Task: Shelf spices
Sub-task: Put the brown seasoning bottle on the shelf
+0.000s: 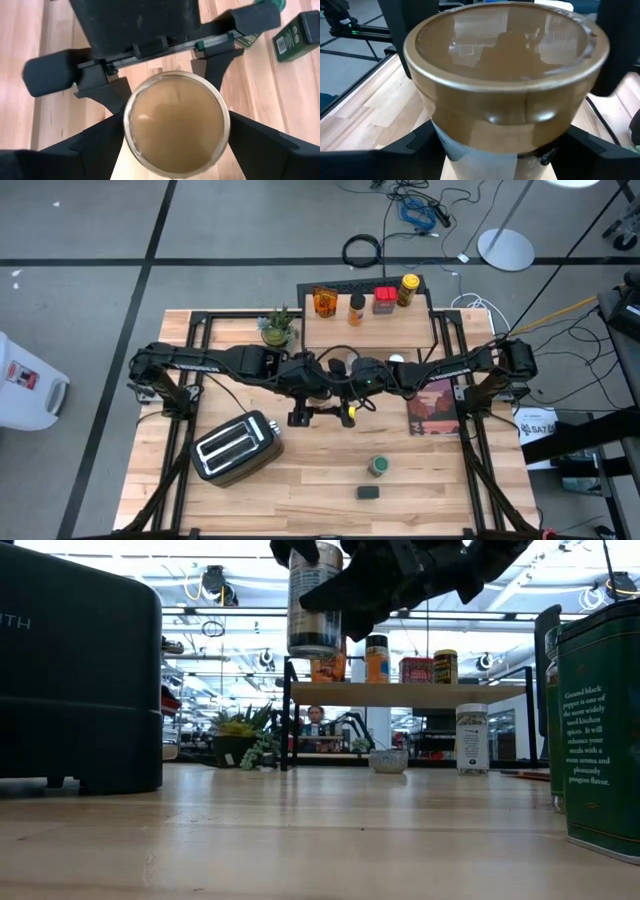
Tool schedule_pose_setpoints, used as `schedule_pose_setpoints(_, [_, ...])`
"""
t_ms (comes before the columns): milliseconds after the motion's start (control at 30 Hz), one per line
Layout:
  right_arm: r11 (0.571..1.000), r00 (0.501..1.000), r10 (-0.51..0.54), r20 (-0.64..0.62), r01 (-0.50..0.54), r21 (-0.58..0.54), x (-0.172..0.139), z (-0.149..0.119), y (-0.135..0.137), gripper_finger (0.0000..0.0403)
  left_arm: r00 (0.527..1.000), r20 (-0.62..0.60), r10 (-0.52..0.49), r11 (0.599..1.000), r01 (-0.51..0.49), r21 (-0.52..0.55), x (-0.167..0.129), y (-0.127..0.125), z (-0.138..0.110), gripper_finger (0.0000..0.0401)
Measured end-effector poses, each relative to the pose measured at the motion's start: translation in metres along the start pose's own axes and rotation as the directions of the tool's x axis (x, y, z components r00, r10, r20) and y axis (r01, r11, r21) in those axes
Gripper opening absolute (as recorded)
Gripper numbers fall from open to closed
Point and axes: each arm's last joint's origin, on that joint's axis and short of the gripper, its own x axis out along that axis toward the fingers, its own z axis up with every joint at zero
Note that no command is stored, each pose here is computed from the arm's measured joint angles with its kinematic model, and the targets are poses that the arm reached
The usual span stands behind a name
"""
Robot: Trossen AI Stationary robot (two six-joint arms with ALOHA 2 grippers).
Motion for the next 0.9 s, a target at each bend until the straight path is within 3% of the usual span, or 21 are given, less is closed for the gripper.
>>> schedule_pose_setpoints(267, [1.0,1.0,0.001,0.0,-0.001,-0.001,0.0001,0.0002,0.0004,0.0266,1.0,0.003,0.011,1.0,-0.011,0.001,-0.0001,-0.0006,0.0004,0.0337])
schedule_pose_setpoints(600, [1.0,1.0,0.001,-0.003,-0.001,-0.004,0.0002,-0.0001,0.0004,0.0266,1.0,0.01,0.014,1.0,-0.014,0.005,-0.0001,-0.0003,0.0011,0.0285])
schedule_pose_setpoints(900, [1.0,1.0,-0.007,-0.006,0.007,-0.004,0.0002,-0.0004,0.0002,0.0266,1.0,0.01,0.014,1.0,-0.014,0.005,-0.0001,-0.0002,0.001,0.0283])
